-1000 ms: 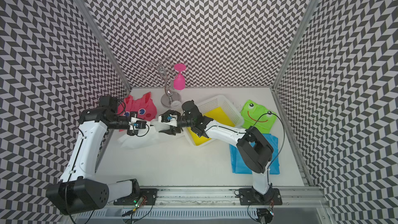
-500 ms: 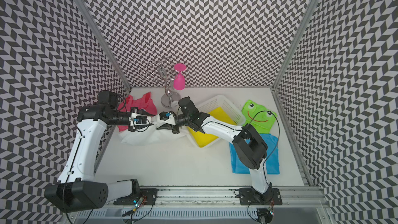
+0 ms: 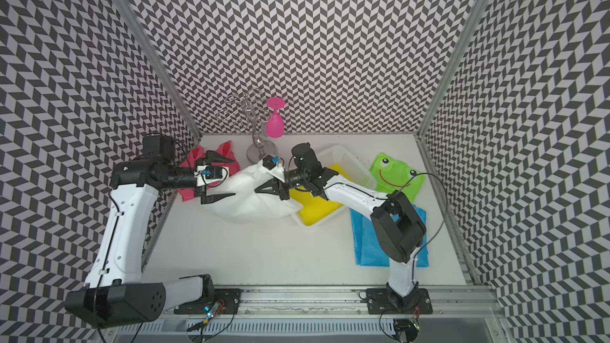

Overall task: Put the folded raincoat in the basket
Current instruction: Pick up the raincoat from the corner of the board.

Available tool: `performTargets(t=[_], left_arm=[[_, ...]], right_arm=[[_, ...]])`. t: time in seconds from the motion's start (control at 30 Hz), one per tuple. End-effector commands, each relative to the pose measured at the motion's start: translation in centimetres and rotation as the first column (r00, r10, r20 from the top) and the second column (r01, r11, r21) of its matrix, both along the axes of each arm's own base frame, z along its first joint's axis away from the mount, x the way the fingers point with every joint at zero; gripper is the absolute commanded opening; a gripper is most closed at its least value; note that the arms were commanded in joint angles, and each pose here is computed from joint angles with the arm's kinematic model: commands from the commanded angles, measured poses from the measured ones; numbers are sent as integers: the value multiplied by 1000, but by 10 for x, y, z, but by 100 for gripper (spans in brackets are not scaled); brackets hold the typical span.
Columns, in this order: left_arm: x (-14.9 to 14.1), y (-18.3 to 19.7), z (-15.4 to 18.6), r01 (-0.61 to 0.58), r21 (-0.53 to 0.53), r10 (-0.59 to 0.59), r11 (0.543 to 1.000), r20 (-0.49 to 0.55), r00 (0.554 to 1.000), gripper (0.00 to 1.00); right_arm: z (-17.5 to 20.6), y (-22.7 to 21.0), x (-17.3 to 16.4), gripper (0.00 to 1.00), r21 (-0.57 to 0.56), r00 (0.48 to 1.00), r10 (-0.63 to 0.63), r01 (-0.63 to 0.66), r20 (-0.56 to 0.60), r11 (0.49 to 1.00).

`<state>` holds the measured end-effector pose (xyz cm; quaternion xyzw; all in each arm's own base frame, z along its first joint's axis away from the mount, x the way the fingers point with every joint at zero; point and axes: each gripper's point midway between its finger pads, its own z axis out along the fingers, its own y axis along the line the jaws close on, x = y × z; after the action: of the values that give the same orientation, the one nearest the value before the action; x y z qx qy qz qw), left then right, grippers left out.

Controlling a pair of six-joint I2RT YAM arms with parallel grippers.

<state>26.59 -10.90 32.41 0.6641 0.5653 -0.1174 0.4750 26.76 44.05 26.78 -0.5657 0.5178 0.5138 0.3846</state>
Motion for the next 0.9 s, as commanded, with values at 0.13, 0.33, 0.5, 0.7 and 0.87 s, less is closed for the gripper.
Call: performTargets(t=[0.13,0.33,0.5,0.7,0.87], left_arm=[[-1,-23,0,2,-114,-8,994,-54,999,99],[15,-55,10,-74,-186,52,980,-119,992,100],[16,-88,1,-77,-197,45,977,-160,986,99],[8,-129,-10,6,-240,-63,971,-229,972,100],[21,-154,-24,20,-223,-70,975,-216,974,99]], right_arm=[[46,-37,-2,0,-14,996,-79,78,-51,997],[40,-76,12,0,-175,962,-202,170,-186,970],[28,-115,17,0,-281,920,-302,229,-250,932],[18,-164,25,0,-348,869,-411,308,-276,885],[-11,-190,38,0,-460,832,-479,322,-279,827]])
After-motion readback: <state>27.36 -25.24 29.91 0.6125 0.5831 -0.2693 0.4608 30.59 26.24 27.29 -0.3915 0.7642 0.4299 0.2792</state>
